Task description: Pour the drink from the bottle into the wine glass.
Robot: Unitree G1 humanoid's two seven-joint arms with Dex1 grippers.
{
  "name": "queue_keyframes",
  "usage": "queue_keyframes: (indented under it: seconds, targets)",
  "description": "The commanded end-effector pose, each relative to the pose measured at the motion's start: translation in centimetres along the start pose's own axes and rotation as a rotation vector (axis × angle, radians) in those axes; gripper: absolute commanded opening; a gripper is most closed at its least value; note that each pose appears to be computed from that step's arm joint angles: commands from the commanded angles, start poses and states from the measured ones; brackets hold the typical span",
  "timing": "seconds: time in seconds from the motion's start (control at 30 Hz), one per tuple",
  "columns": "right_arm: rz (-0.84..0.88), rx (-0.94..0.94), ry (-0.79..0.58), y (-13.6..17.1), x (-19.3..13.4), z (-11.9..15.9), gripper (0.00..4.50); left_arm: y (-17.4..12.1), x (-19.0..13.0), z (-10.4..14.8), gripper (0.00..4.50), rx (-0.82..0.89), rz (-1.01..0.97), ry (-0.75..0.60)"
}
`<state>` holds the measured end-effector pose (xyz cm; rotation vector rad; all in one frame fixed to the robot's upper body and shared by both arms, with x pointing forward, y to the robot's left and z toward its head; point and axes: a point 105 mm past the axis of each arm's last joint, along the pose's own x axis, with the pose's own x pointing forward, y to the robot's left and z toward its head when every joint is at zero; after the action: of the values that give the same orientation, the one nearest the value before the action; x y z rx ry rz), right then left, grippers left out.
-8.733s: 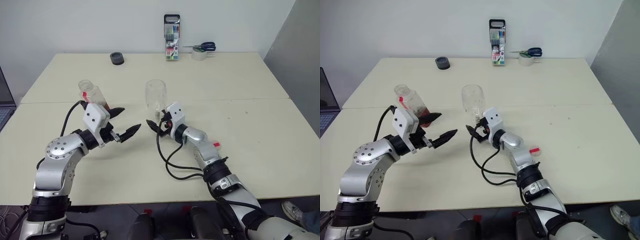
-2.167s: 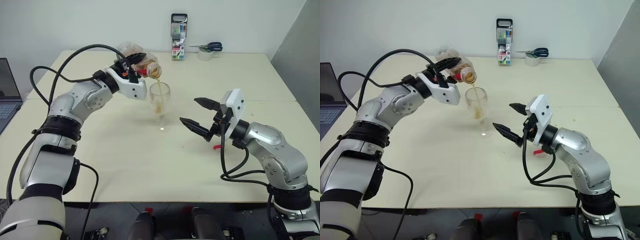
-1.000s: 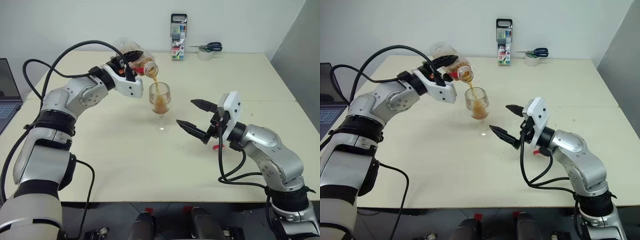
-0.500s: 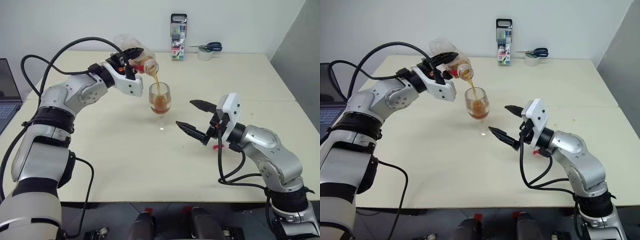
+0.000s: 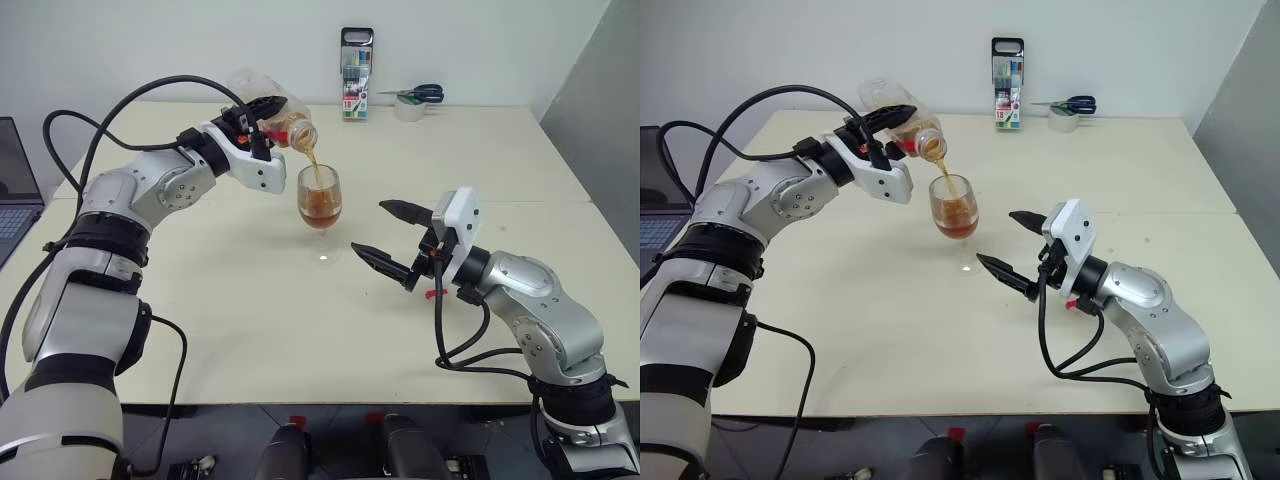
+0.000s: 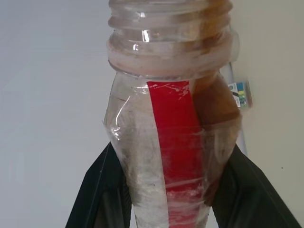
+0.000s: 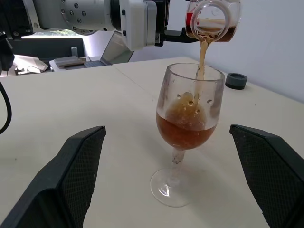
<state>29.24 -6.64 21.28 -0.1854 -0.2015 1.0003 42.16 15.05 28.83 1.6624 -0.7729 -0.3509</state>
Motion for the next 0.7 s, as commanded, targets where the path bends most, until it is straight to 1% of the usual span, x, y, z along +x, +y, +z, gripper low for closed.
queue_keyframes:
  seconds: [0.03,0.33,0.53,0.7]
  targets:
    - [0.01,-0.027,-0.038,0.31,-0.02,0.95,4.5,2.76,0.22,-0.27,1.71,0.042,0.07,-0.005]
    - [0.011,-0.027,-0.037,0.3,-0.01,1.0,4.5,2.68,0.23,-0.2,1.71,0.027,0.072,-0.006]
    - [0.002,-0.031,-0.039,0.18,-0.04,1.14,4.5,2.37,0.18,-0.43,1.71,-0.046,0.063,0.019]
    - [-0.002,-0.029,-0.046,0.07,-0.03,1.33,4.5,1.96,0.08,0.1,1.71,-0.135,0.054,0.016]
